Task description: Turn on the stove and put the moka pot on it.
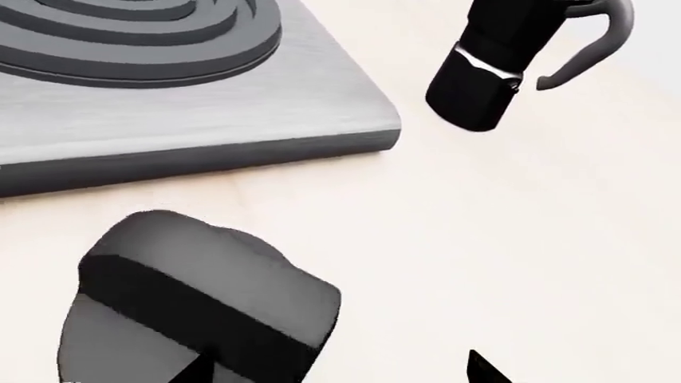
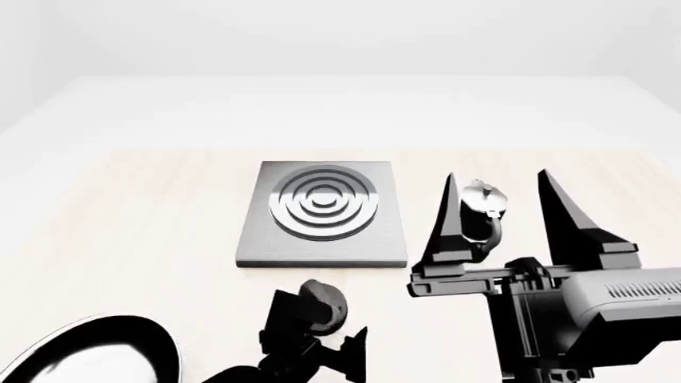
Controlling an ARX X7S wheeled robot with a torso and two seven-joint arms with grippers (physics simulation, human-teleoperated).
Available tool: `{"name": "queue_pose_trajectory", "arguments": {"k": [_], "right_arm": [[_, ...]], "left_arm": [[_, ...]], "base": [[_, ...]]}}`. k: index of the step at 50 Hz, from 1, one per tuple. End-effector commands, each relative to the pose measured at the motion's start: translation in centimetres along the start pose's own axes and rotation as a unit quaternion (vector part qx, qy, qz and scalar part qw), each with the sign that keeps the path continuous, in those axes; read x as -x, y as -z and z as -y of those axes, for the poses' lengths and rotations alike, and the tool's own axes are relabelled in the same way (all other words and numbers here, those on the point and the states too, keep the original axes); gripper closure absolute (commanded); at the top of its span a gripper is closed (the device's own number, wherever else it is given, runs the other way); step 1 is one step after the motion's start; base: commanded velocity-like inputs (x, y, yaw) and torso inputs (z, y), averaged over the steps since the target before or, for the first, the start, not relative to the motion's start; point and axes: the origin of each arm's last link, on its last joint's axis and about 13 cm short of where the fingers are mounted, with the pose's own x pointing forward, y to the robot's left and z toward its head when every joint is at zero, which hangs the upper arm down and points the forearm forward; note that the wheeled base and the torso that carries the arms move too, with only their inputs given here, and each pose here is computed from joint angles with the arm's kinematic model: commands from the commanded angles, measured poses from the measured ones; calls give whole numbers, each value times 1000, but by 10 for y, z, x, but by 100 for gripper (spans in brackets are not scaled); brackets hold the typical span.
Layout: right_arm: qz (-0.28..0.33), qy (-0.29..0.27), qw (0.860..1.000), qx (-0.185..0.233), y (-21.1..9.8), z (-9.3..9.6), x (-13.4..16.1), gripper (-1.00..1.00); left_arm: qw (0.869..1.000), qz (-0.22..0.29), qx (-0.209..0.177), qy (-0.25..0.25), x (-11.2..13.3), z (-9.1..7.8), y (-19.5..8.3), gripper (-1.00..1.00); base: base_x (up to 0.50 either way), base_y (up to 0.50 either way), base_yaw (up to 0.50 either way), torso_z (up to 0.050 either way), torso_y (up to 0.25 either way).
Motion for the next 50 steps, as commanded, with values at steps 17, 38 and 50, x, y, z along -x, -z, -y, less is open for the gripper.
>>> {"name": "queue_pose_trajectory", "arguments": {"k": [17, 38, 50], "right_arm": [[-5, -1, 1000, -1, 3, 0, 2, -100], [-9, -4, 1000, -2, 11, -1, 5, -100], [-8, 3, 1000, 5, 10, 4, 2, -100]], "left_arm": [[993, 83, -47, 67, 25, 46, -47, -100], [928, 315, -165, -116, 82, 19, -125, -100], [867, 420, -206, -171, 119, 20, -131, -100]], "base": [[0, 0, 0, 0, 0], [0, 0, 0, 0, 0], [0, 0, 0, 0, 0]]}}
